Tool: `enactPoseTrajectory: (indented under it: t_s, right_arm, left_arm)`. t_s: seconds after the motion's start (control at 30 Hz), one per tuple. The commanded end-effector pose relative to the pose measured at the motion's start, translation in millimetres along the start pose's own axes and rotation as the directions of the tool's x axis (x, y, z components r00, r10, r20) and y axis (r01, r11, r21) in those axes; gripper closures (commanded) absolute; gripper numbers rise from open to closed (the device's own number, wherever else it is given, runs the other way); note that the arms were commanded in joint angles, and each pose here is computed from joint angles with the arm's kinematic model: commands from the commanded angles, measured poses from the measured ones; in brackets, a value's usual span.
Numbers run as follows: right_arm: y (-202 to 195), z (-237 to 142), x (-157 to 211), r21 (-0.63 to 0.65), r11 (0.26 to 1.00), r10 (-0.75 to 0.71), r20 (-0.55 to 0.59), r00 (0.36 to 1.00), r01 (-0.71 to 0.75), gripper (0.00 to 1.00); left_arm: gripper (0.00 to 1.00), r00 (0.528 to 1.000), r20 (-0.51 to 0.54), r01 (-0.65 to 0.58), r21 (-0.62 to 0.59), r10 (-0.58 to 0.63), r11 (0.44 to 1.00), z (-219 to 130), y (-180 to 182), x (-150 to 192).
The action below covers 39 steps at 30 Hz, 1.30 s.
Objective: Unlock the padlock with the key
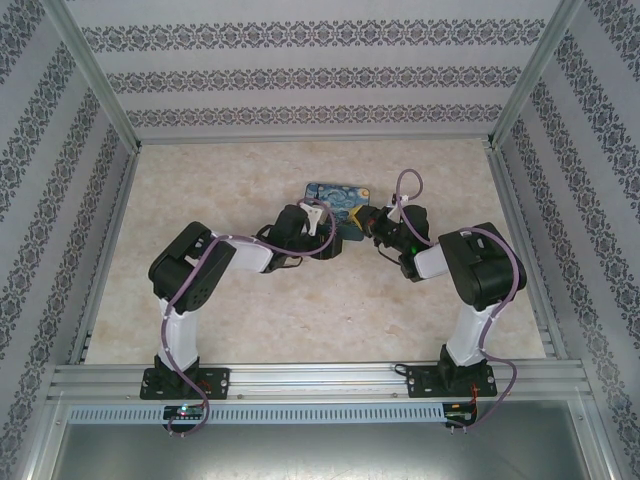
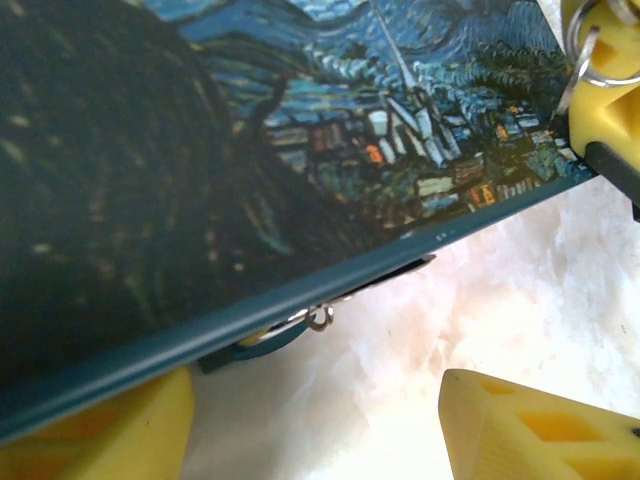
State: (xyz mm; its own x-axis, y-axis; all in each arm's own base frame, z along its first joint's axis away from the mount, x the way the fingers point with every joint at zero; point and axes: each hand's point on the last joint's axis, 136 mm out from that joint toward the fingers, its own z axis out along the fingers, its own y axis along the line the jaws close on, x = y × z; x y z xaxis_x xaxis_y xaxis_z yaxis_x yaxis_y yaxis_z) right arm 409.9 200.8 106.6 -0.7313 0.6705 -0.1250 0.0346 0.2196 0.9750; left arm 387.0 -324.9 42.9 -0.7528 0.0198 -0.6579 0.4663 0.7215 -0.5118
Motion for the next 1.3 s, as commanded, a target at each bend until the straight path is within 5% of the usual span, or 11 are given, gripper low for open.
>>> enactPoseTrajectory:
  t_s: [0.0,0.53,0.87,1.27]
  right_arm:
    - [-10.1,1.2,-5.1,0.018,1.0,0.012,0.012,1.0,-0.012,1.0]
    - [-17.1,0.2,-3.9,0.01,0.999,0.036,0.014,0.999,-0.037,1.0]
    - [-18.8,0.8,-4.8,0.013,0.999,0.041,0.018,0.999,-0.041,1.0]
    - [-25.3,-0.2,-3.2,0.014,0.999,0.052,0.02,0.998,-0.052,1.0]
  left_arm:
    - [0.34,0.998,0.001,-0.061,-0.026,0.061,0.998,14.2,0.4,5.7]
    - [0.35,0.984,0.074,-0.14,-0.221,0.16,0.965,16.8,23.3,-12.2]
    - [0.35,0.994,0.112,-0.002,0.061,-0.005,0.998,11.9,-32.3,-33.7]
    - [0.36,0.965,0.136,0.205,0.134,-0.223,0.97,16.8,-12.2,-32.1]
